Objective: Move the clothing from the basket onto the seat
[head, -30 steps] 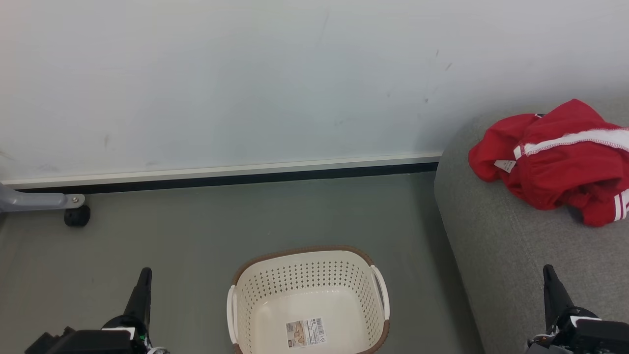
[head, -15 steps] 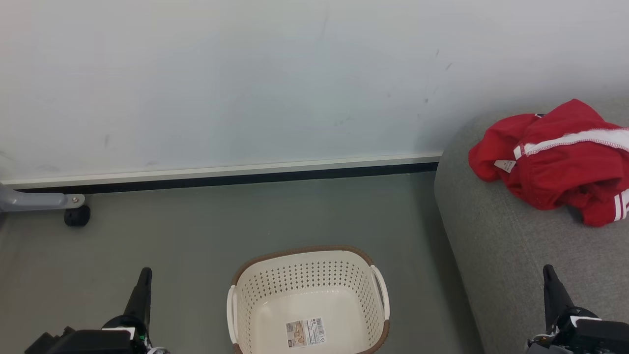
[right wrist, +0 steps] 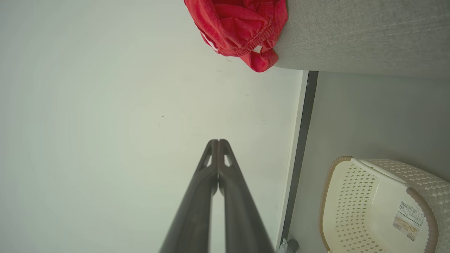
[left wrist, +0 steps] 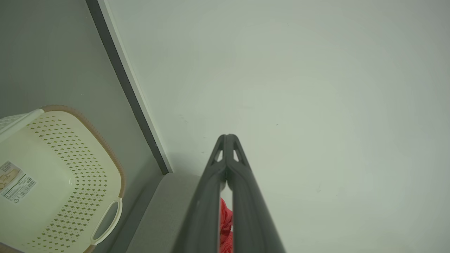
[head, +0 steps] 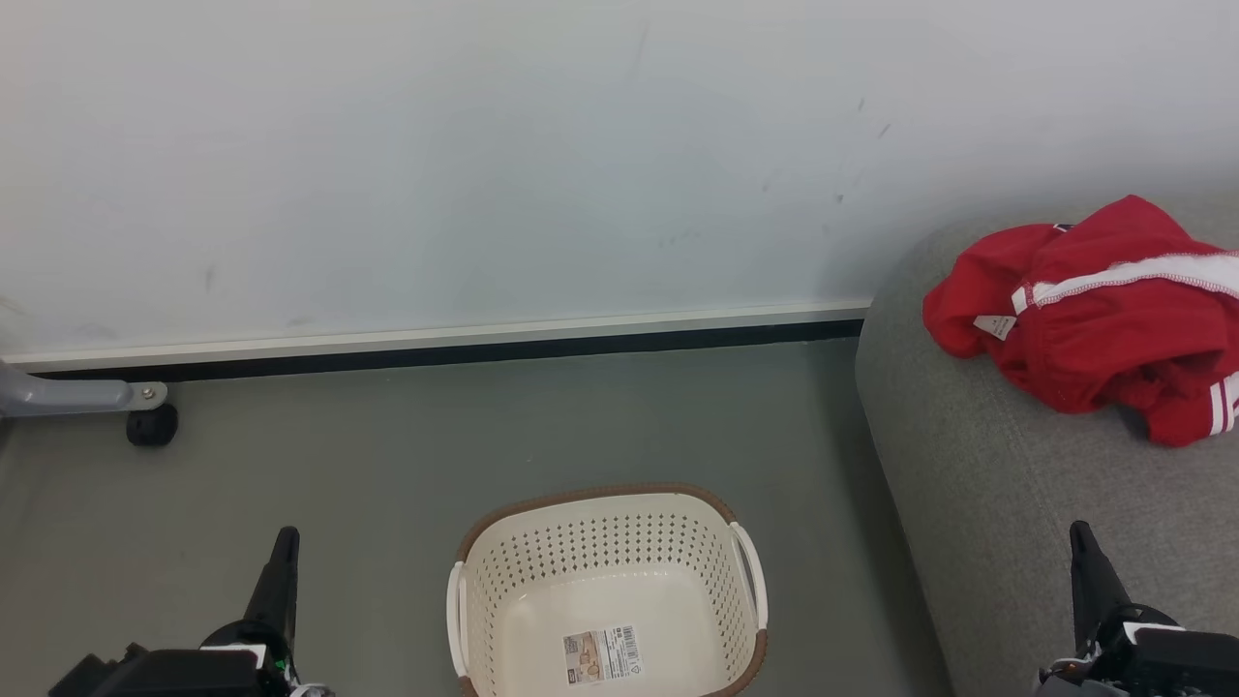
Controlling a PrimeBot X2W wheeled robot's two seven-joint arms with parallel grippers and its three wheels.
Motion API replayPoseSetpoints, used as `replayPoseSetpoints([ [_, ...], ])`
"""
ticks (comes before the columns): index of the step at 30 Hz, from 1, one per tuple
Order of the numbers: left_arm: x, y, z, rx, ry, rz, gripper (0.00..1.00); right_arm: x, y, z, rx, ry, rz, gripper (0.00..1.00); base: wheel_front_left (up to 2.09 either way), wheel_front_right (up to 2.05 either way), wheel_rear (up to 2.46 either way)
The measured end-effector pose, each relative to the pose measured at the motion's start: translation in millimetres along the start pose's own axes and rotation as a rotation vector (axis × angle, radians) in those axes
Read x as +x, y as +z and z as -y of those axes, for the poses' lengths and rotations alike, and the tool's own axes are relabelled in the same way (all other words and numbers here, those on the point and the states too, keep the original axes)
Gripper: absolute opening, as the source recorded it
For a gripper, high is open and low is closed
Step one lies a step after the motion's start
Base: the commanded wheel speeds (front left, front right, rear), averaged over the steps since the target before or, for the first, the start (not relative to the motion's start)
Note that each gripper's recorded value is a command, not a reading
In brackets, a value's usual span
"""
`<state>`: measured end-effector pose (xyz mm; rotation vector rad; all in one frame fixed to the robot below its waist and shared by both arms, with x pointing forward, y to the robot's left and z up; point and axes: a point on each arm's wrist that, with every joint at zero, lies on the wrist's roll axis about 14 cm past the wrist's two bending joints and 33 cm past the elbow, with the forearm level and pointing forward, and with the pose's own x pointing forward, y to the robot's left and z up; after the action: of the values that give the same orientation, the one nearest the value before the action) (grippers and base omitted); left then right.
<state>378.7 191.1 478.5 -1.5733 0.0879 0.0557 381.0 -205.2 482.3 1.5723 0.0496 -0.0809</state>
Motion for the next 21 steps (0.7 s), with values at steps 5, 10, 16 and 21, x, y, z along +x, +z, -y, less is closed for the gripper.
replayPoseSetpoints([
  [5,0.0,0.0,0.0,0.0,0.0,0.0,0.0,0.0,0.0,0.0,0.0,0.0,0.0,0.0,0.0,0.0,0.0],
  [10,0.0,0.0,0.0,0.0,0.0,0.0,0.0,0.0,0.0,0.0,0.0,0.0,0.0,0.0,0.0,0.0,0.0],
  [16,0.0,0.0,0.0,0.0,0.0,0.0,0.0,0.0,0.0,0.0,0.0,0.0,0.0,0.0,0.0,0.0,0.0],
  [21,0.0,0.0,0.1,0.0,0.0,0.0,0.0,0.0,0.0,-0.1,0.0,0.0,0.0,0.0,0.0,0.0,0.0],
])
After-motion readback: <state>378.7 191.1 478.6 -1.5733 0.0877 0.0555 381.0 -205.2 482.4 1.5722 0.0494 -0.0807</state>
